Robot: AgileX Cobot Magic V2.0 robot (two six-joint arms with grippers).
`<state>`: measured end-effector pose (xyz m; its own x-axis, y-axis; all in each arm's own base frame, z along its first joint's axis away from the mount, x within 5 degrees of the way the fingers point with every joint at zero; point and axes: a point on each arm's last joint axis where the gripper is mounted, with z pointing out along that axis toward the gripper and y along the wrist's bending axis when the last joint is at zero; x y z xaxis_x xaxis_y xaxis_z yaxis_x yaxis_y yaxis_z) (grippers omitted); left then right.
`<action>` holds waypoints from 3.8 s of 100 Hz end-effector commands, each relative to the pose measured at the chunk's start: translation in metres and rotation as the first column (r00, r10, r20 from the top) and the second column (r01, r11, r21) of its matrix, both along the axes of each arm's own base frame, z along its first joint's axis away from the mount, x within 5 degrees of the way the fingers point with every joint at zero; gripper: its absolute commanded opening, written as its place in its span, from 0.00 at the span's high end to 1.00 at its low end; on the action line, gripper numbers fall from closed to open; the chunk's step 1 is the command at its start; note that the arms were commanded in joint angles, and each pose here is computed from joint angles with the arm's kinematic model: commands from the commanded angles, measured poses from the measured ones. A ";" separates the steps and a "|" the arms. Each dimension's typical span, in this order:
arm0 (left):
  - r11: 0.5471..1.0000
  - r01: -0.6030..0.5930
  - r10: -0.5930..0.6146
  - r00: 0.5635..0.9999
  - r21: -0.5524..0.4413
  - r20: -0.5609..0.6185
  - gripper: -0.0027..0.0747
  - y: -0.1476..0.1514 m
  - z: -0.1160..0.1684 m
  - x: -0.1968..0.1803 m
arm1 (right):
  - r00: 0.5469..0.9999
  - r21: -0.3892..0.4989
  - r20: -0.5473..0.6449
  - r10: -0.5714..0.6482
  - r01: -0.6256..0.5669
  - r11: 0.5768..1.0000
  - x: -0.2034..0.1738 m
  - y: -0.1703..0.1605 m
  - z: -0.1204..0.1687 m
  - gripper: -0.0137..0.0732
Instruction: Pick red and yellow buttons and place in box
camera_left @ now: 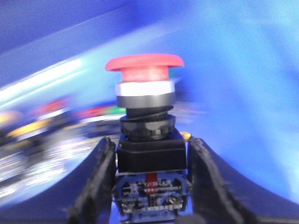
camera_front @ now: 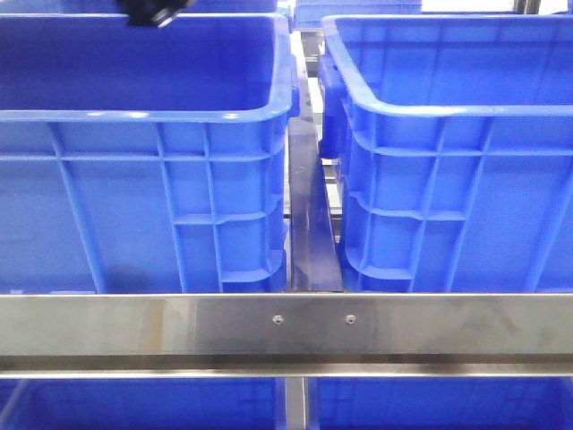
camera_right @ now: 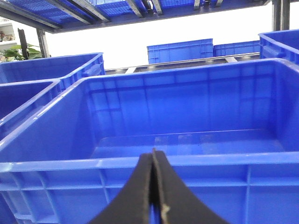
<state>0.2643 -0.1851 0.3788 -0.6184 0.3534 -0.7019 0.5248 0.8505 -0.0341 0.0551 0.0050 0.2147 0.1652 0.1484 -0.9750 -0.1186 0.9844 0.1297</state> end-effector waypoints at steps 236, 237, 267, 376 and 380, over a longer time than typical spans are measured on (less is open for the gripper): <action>0.931 0.361 -0.350 0.924 -0.050 0.151 0.99 -0.065 0.036 -0.087 | 0.855 0.469 -0.341 0.391 -0.206 0.859 0.040 0.033 0.159 0.34; 0.931 0.361 -0.350 0.924 -0.050 0.151 0.99 -0.065 0.036 -0.087 | 0.849 0.480 -0.343 0.402 -0.210 0.852 0.041 0.034 0.158 0.34; 0.931 0.361 -0.350 0.924 -0.051 0.152 0.99 -0.066 0.036 -0.087 | 0.699 0.596 -0.339 0.629 -0.358 0.719 0.088 0.065 0.148 0.24; 0.931 0.361 -0.350 0.924 -0.051 0.152 0.99 -0.066 0.036 -0.087 | 0.342 0.815 -0.138 0.929 -0.493 0.303 0.159 0.108 0.120 0.65; 0.931 0.361 -0.350 0.924 -0.051 0.153 0.99 -0.066 0.036 -0.087 | 0.341 0.815 -0.138 0.930 -0.494 0.302 0.159 0.108 0.120 0.67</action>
